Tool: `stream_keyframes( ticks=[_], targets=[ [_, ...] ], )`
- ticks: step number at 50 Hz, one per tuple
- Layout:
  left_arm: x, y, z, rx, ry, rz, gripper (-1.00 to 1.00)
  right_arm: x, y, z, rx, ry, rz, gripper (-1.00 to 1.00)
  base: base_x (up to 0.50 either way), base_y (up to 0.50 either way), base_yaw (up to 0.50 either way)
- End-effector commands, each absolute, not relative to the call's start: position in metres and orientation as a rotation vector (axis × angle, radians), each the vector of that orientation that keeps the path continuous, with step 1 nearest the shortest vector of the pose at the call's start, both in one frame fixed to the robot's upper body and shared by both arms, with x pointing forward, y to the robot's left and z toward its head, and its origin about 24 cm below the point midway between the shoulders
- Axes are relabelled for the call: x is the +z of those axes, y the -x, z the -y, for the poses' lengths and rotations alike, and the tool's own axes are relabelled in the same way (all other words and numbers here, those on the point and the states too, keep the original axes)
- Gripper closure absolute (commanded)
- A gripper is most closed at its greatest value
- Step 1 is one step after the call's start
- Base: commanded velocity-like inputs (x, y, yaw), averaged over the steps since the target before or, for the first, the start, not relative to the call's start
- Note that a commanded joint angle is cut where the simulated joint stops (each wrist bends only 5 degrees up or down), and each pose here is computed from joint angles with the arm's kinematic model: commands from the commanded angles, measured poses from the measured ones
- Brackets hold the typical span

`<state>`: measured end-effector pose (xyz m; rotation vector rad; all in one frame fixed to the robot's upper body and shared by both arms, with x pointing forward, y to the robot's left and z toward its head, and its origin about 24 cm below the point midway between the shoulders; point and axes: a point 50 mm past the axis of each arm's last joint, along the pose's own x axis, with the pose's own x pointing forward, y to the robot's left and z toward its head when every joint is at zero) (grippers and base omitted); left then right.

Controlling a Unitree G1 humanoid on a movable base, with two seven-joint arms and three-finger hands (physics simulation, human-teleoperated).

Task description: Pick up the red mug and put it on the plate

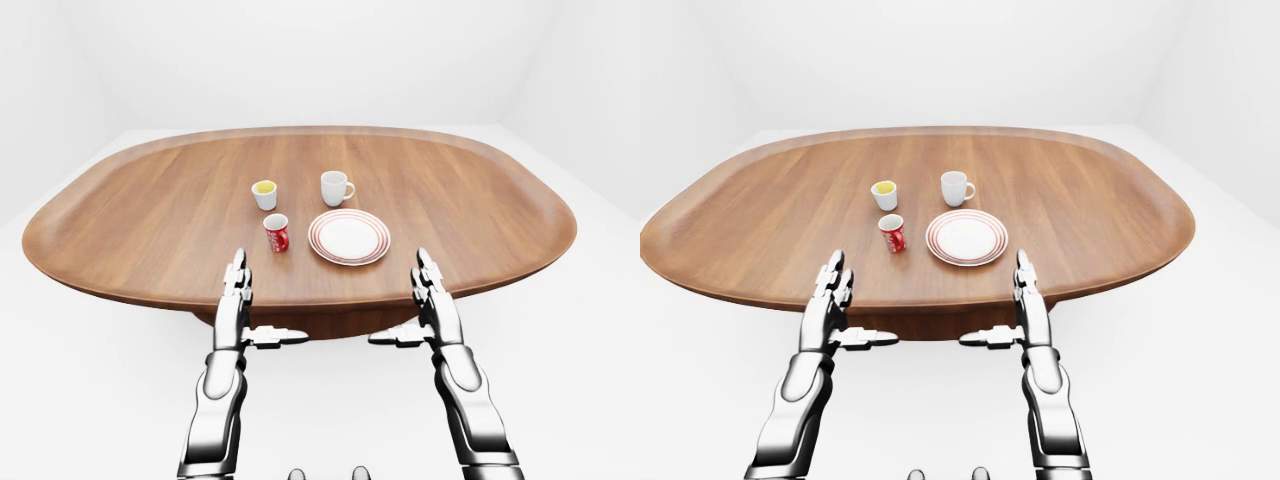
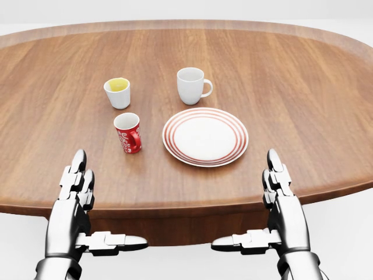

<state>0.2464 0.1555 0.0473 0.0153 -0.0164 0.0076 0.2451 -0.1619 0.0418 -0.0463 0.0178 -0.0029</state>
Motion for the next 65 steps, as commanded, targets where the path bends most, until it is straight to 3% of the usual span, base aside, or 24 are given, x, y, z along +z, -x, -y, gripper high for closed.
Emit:
stream_keyframes(
  ticks=[1, 34, 65],
  targets=[
    [0.0495, -0.2451, -0.1551, 0.006, -0.012, 0.020, -1.00, 0.0404, -0.2435, 0.1636, -0.002, 0.051, -0.022, -1.00, 0.00, 0.00, 0.00],
    [0.0510, -0.2435, -0.1542, -0.001, -0.004, 0.021, -1.00, 0.0377, -0.2438, 0.1609, 0.012, 0.056, -0.031, -1.00, 0.00, 0.00, 0.00],
    [0.0476, -0.2518, -0.1535, -0.011, -0.002, -0.001, -1.00, 0.0406, -0.2493, 0.1588, 0.026, 0.035, -0.028, -1.00, 0.00, 0.22, 0.00]
  ],
)
